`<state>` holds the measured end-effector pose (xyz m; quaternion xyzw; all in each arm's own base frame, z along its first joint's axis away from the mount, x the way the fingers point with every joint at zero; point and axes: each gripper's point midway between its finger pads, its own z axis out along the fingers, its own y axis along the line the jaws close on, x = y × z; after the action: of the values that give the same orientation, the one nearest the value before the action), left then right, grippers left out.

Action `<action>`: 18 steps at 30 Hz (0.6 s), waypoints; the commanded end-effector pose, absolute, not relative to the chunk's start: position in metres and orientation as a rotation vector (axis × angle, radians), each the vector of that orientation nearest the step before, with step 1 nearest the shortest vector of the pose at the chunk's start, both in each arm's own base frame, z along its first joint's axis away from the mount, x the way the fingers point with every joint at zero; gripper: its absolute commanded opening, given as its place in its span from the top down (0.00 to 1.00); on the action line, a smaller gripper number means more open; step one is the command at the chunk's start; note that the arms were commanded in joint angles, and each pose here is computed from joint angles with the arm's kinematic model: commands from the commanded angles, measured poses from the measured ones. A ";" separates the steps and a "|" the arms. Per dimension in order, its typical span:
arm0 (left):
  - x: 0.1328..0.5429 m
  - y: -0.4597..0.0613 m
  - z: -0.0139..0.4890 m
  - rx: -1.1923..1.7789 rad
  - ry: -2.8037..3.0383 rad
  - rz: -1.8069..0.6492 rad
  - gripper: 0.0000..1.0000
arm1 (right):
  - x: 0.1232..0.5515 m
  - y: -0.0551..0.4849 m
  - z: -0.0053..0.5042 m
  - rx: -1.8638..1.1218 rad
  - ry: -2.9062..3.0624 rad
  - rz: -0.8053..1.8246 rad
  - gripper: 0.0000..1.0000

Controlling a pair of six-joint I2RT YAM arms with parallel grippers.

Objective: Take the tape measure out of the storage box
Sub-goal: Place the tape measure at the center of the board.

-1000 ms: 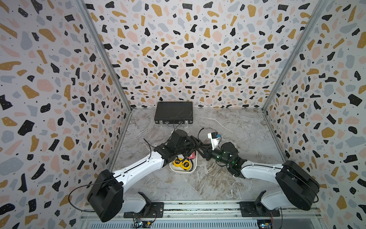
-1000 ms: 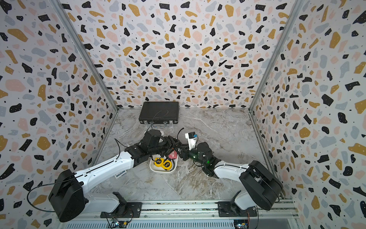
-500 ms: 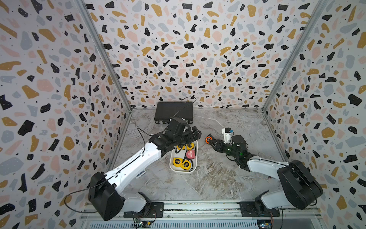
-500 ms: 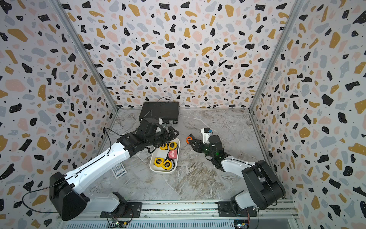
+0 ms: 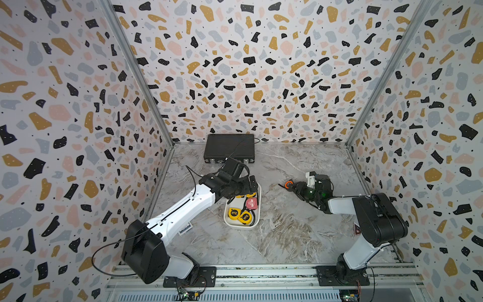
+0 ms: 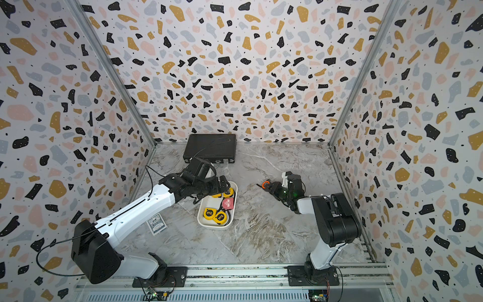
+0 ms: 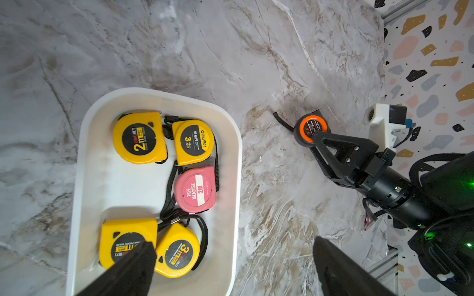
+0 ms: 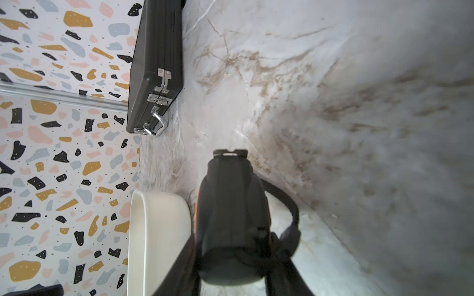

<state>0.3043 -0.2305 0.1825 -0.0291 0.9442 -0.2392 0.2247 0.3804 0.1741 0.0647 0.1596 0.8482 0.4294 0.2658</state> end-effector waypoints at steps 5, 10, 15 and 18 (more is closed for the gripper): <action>0.301 -0.226 0.160 -0.043 2.676 -0.612 0.00 | 0.385 0.179 0.064 0.465 2.335 1.218 0.81; 0.298 -0.224 0.149 -0.060 2.719 -0.606 0.00 | 0.377 0.174 0.055 0.488 2.383 1.176 0.67; 0.295 -0.220 0.143 -0.060 2.743 -0.582 0.00 | 0.371 0.170 0.054 0.494 2.417 1.136 0.44; 0.294 -0.218 0.139 -0.059 2.756 -0.561 0.00 | 0.366 0.168 0.054 0.496 2.437 1.114 0.32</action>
<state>0.2974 -0.2230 0.1477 -0.0273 0.9618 -0.2096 0.1739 0.3695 0.1716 0.0463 0.1806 0.8685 0.4124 0.2072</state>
